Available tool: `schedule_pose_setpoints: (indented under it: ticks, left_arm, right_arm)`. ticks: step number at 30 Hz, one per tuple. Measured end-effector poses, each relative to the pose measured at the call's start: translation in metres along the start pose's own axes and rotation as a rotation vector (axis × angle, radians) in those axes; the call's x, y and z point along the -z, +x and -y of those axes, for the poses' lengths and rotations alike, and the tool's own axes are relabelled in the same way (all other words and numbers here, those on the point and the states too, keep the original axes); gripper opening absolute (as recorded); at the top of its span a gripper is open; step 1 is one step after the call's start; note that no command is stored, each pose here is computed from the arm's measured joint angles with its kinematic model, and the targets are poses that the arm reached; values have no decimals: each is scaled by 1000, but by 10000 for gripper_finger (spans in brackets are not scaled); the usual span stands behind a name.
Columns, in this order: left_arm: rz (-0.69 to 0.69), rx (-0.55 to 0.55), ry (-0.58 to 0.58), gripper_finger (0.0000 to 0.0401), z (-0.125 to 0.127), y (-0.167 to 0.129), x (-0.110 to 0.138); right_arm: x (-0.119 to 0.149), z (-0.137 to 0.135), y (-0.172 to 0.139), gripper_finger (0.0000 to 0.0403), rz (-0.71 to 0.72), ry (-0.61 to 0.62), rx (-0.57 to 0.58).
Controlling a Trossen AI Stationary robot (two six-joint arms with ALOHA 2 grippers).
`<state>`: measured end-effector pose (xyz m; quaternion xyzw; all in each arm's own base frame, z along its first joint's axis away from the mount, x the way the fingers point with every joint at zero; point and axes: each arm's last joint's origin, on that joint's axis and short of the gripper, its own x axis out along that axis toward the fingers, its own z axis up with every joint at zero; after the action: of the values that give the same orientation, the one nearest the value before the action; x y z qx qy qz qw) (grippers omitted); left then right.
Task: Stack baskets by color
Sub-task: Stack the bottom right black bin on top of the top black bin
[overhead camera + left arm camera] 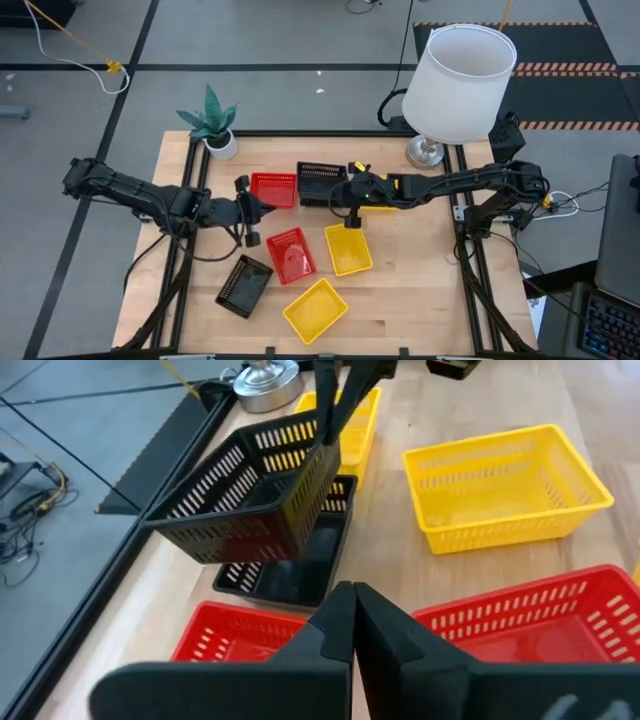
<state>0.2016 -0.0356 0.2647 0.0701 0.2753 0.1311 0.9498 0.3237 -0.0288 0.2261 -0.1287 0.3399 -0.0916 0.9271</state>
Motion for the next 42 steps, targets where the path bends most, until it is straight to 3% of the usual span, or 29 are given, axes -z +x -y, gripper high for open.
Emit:
schedule_pose_setpoints:
  ticks: [6, 11, 20, 27, 34, 42]
  left_arm:
    - [2, -6, -4, 20, -1, 1, 0]
    - [3, 0, 3, 7, -1, 1, -1]
    - [3, 1, 9, 20, -1, 1, -1]
    - [3, 2, 10, 3, -1, 1, -1]
    - [3, 2, 9, 19, -1, 1, -1]
    - [3, 2, 9, 4, -1, 1, -1]
  right_arm:
    - [10, 0, 16, 6, -60, 4, 1]
    - [15, -3, 25, 6, -88, -10, -3]
    - [18, 0, 25, 6, -106, -2, 4]
    - [18, 0, 25, 6, -116, 4, 2]
    - [19, 0, 25, 6, -121, 0, -3]
    - [21, -2, 31, 11, -128, -4, -6]
